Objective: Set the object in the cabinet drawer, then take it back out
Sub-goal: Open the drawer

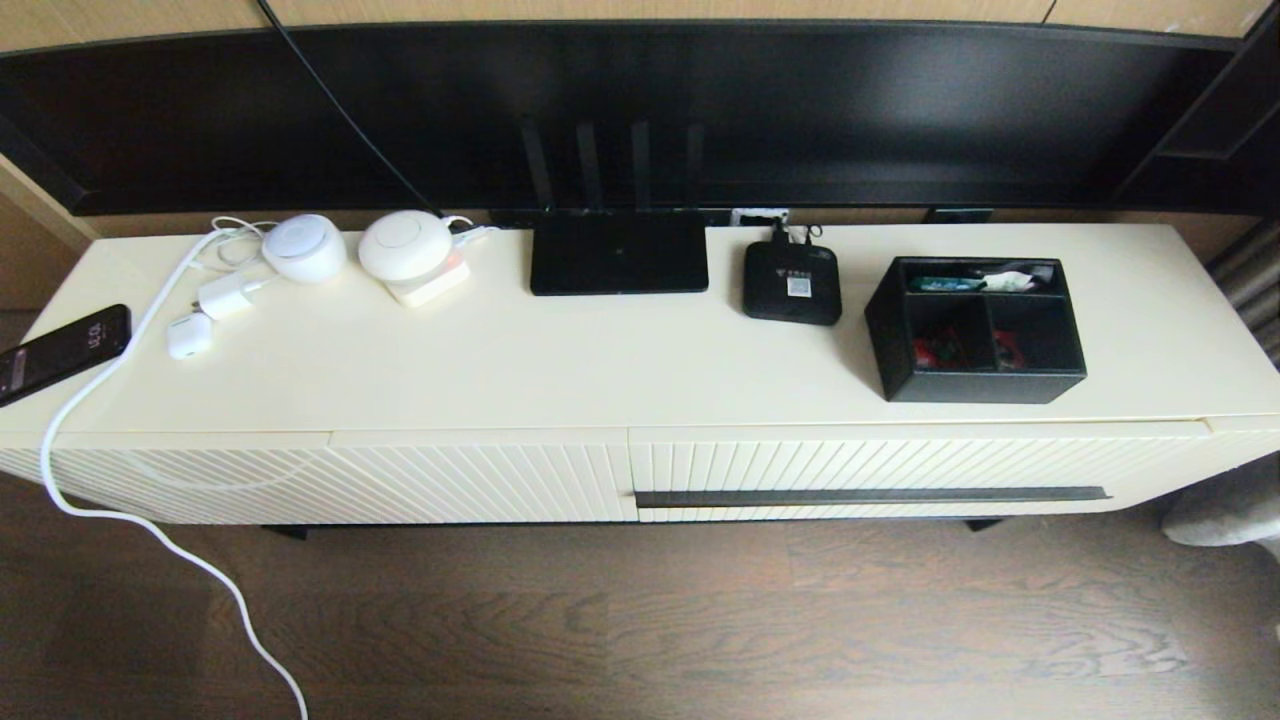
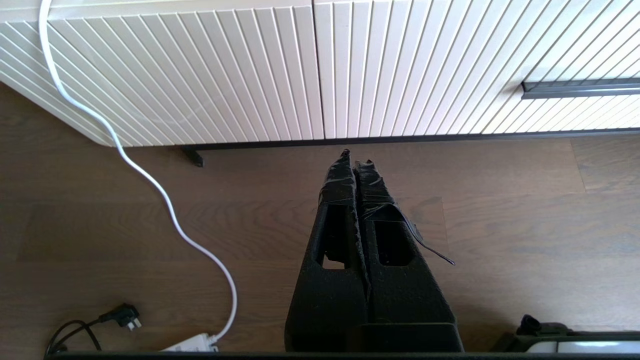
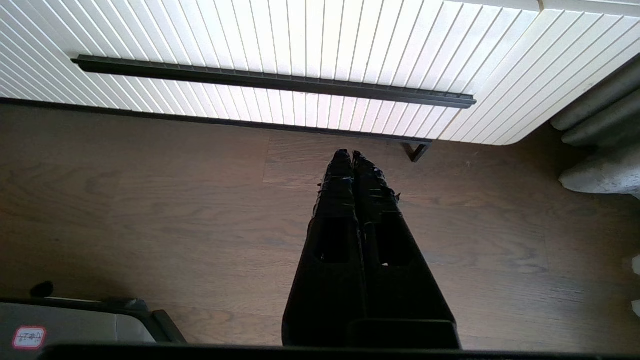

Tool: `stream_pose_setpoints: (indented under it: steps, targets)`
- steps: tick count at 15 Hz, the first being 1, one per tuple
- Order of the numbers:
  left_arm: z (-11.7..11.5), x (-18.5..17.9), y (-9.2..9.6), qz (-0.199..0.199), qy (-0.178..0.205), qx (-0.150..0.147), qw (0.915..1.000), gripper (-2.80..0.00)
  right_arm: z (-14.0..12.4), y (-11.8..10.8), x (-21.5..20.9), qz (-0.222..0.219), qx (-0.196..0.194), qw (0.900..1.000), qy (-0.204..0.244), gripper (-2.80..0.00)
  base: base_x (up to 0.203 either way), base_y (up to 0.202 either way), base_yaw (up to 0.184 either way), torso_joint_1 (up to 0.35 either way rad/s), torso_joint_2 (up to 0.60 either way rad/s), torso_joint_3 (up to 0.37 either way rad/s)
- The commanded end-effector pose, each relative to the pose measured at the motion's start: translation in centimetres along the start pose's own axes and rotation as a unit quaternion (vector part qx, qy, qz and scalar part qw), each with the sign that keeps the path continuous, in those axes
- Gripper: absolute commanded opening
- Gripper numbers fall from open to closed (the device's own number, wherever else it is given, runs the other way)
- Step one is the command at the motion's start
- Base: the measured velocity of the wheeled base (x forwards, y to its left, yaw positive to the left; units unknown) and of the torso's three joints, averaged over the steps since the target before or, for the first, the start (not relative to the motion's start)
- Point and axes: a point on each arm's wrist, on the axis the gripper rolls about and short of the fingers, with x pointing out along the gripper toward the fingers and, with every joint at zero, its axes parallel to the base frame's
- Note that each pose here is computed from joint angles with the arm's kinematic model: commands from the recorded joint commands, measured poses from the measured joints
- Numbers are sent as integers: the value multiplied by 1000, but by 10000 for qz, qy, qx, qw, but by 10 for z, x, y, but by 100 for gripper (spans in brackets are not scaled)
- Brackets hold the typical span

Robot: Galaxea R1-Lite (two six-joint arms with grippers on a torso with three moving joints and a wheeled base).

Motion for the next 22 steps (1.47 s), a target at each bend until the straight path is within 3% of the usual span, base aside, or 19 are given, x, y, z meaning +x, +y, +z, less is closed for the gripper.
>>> stream_pose_setpoints:
  steps: [1,7,9,12,15,17,19,21,22]
  targets:
    - [0,0,0,1,-1,2,10000,-280,0,0,0,4,-6,10000,1,-280,0,0,0,0,0,0]
    - [0,0,0,1,7,2,10000,-280,0,0,0,-19,-60,10000,2,-280,0,0,0,0,0,0]
    - [0,0,0,1,3,2,10000,-280,12,0,-4,-36,-81,9998,-180,-280,0,0,0,0,0,0]
    - [0,0,0,1,6,2,10000,-280,67,-2,-19,-14,-155,9993,-353,-280,0,0,0,0,0,0]
    - [0,0,0,1,0,2,10000,-280,137,-5,-17,98,-219,9997,14,-280,0,0,0,0,0,0]
    - [0,0,0,1,3,2,10000,-280,172,-6,5,292,-610,9970,368,-280,0,0,0,0,0,0]
    - [0,0,0,0,14,2,10000,-280,192,-6,35,613,-1477,9845,727,-280,0,0,0,0,0,0]
    - [0,0,0,1,6,2,10000,-280,197,-4,59,1056,-2825,9488,939,-280,0,0,0,0,0,0]
    - [0,0,0,0,13,2,10000,-280,196,-2,72,1311,-3481,9224,1039,-280,0,0,0,0,0,0]
